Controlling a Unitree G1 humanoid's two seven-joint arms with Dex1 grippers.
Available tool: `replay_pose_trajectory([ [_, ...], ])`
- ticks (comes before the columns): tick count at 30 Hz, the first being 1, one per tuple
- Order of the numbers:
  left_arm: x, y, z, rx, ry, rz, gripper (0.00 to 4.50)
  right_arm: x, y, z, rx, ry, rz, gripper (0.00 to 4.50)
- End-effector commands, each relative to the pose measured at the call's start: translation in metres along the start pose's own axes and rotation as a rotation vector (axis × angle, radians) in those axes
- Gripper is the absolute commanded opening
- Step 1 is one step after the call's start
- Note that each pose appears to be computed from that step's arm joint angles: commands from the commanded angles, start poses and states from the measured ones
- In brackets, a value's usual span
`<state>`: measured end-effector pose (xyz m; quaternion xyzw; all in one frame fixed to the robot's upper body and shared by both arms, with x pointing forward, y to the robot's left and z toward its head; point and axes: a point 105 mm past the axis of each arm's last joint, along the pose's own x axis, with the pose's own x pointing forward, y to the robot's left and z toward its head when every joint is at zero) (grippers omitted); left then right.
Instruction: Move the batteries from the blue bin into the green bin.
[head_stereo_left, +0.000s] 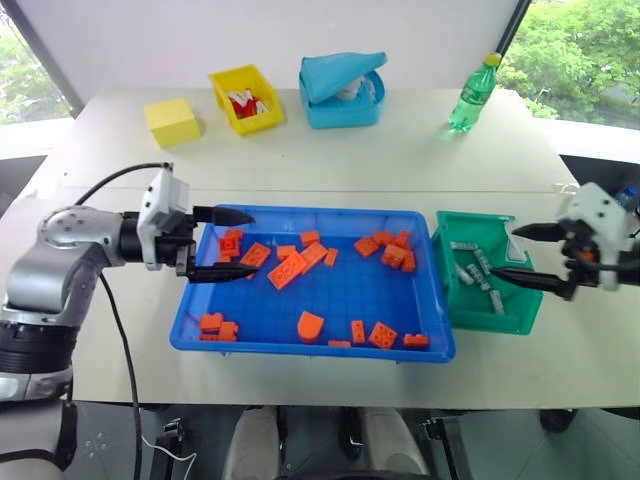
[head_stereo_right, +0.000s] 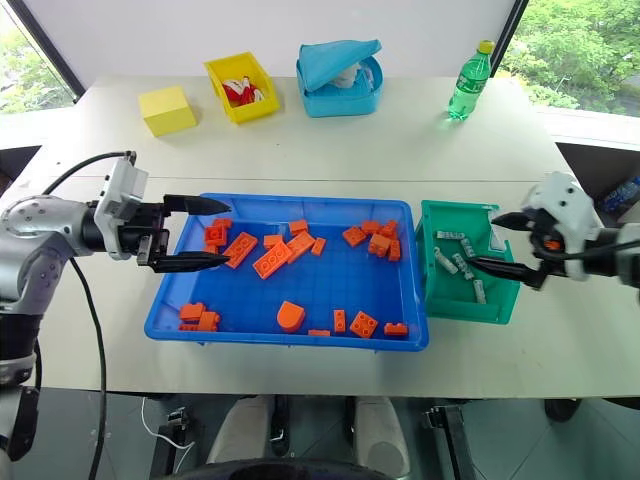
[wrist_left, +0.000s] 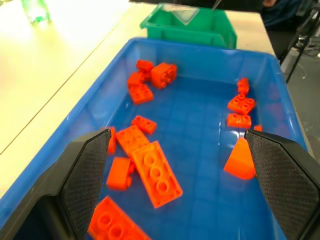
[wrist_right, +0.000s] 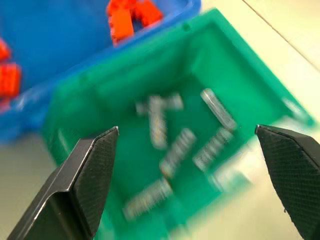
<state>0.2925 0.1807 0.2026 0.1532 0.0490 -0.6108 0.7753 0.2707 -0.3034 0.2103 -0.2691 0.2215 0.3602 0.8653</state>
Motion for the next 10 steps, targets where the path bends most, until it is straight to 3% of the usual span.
replay_pose_trajectory([
  [1,-0.03,0.01,0.017,0.055,0.022,0.062,4.5,-0.034,-0.02,0.0,-0.092,0.026,-0.026,4.48],
  [6,-0.07,0.016,0.016,0.056,0.108,0.133,4.5,-0.058,-0.029,-0.015,-0.067,0.035,0.025,4.48],
  [10,-0.092,0.014,0.016,0.052,0.168,0.155,4.5,-0.051,-0.033,-0.018,-0.039,-0.005,0.045,4.48],
])
